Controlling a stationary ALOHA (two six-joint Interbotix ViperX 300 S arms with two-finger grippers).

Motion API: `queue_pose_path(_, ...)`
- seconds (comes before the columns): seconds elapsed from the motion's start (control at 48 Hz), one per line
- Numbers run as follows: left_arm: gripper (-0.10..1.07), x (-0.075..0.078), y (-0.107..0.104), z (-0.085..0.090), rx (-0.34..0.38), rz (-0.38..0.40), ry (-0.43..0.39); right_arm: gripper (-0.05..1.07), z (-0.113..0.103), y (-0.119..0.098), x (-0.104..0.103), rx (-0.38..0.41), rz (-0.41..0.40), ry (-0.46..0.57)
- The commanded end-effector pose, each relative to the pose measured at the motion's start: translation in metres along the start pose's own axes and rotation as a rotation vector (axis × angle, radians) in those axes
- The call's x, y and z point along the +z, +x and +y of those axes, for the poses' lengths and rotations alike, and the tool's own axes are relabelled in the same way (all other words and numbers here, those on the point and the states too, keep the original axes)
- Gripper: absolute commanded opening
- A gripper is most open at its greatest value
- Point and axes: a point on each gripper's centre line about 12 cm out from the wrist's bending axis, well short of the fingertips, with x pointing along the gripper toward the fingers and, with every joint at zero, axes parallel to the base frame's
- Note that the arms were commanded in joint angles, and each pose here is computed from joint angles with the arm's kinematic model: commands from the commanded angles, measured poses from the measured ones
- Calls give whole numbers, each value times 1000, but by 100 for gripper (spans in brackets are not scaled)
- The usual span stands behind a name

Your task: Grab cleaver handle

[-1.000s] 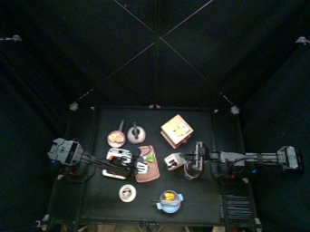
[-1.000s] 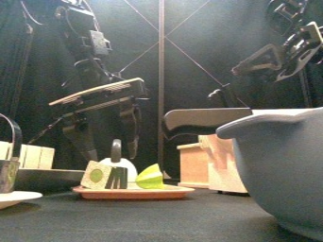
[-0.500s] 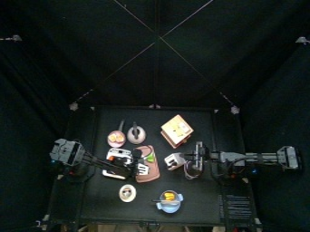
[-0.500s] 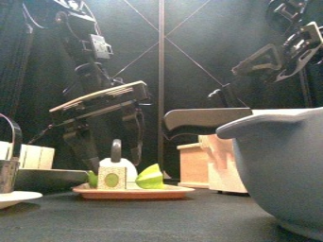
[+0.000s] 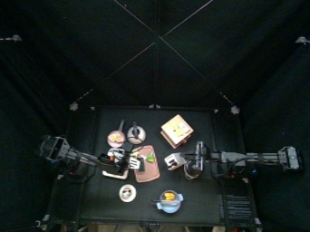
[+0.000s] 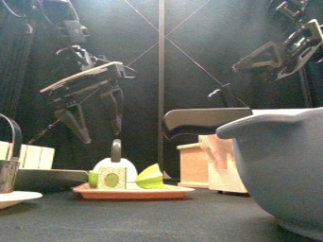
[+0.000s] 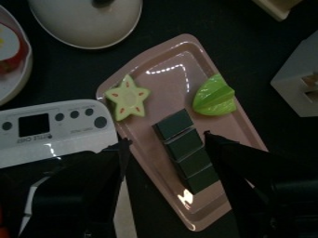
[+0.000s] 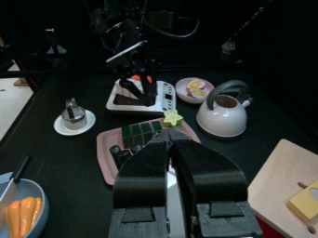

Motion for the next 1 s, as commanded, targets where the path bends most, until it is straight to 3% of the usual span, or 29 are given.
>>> queue_pose_path(0.0,96,11,-12,6,-43,-49,36,1,0,2,6,1,-15,0)
queue_pose_path(0.146,96,19,-22,15,-145,-122,170,1,0,1,8,2,-25,-1)
queue_pose_path(0.375,96,34,-58,12,-503,-207,335,1,0,-1,12,0,-40,12)
queue_pose_path(0.5,96,28,-67,21,-631,-243,480,1,4,0,17,11,-58,72)
queue_pose_path(0.688,96,16,-73,35,-716,-291,672,1,17,2,25,60,-42,277)
queue_pose_path(0.979,96,1,-80,24,-802,-294,846,1,30,3,19,94,43,608)
